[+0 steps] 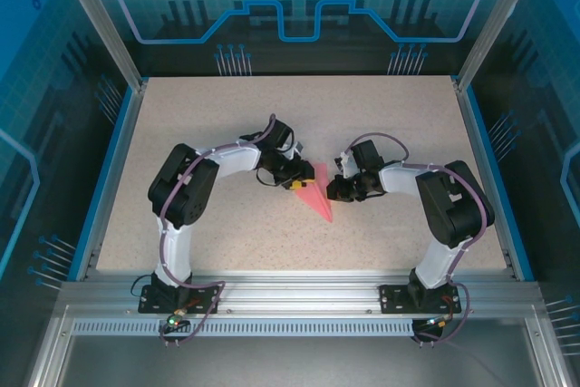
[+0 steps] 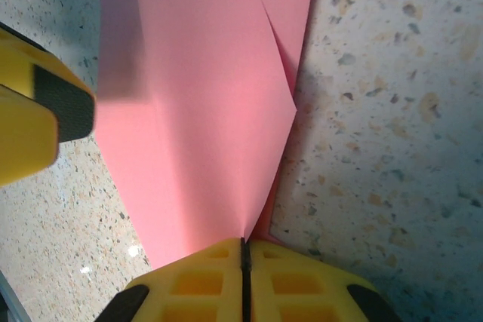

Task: Fold a paper plane with a square sheet of paper (fold left side to right side)
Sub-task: Fourth fold the wing at the center of the table.

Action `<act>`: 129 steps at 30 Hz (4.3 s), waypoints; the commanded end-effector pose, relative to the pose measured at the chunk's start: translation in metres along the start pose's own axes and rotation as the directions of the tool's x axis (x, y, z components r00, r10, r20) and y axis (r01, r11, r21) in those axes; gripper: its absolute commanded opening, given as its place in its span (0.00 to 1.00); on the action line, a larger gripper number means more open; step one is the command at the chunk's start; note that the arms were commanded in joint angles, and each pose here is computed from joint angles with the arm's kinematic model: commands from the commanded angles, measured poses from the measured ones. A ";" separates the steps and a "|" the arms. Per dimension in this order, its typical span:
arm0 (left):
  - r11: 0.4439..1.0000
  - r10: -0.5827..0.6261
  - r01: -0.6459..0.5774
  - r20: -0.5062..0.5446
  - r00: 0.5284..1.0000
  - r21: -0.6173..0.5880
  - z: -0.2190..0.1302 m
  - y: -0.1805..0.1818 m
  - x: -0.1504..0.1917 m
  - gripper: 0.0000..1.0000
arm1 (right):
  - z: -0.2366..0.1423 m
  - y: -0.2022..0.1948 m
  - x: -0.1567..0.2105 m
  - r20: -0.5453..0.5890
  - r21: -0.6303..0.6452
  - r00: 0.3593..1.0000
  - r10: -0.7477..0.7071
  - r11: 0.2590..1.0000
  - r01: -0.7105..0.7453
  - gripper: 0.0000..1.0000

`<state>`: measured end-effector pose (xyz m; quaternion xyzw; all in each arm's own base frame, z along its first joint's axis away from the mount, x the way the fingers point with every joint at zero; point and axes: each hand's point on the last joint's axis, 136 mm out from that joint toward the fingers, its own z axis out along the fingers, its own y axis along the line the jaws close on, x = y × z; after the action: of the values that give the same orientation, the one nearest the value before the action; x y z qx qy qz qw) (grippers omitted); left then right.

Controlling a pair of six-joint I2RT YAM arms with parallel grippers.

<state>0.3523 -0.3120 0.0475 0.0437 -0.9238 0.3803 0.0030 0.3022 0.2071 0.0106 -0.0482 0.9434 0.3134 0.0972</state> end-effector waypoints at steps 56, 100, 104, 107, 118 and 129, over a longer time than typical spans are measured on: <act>0.998 0.045 -0.050 -0.091 0.995 -0.048 0.042 0.039 0.008 0.00 | -0.046 0.042 -0.001 -0.001 -0.046 0.999 -0.051 0.998 0.051 0.25; 0.998 0.025 -0.030 -0.086 0.996 -0.059 0.041 0.046 0.006 0.00 | 0.004 0.033 0.074 -0.283 -0.072 0.958 0.044 0.995 -0.067 0.19; 0.998 0.024 -0.029 -0.086 0.996 -0.058 0.041 0.045 0.006 0.00 | 0.004 0.036 0.072 -0.273 -0.090 0.961 0.046 0.993 -0.073 0.19; 0.998 0.021 -0.026 -0.085 0.996 -0.060 0.040 0.047 0.005 0.00 | 0.005 0.032 0.074 -0.281 -0.072 0.958 0.054 0.994 -0.077 0.19; 0.996 -0.017 0.010 -0.069 0.997 -0.088 0.039 0.060 0.002 0.00 | 0.005 0.015 0.098 -0.334 -0.004 0.937 0.104 0.994 -0.112 0.18; 0.994 -0.047 0.040 -0.064 0.997 -0.106 0.040 0.071 0.000 0.00 | -0.003 0.007 0.128 -0.363 0.007 0.921 0.141 0.989 -0.149 0.16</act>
<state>0.3616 -0.3269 0.0147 -0.0066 -0.9122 0.4096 0.0067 0.2304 0.2266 0.0107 -0.0716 0.9325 0.3541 -0.0024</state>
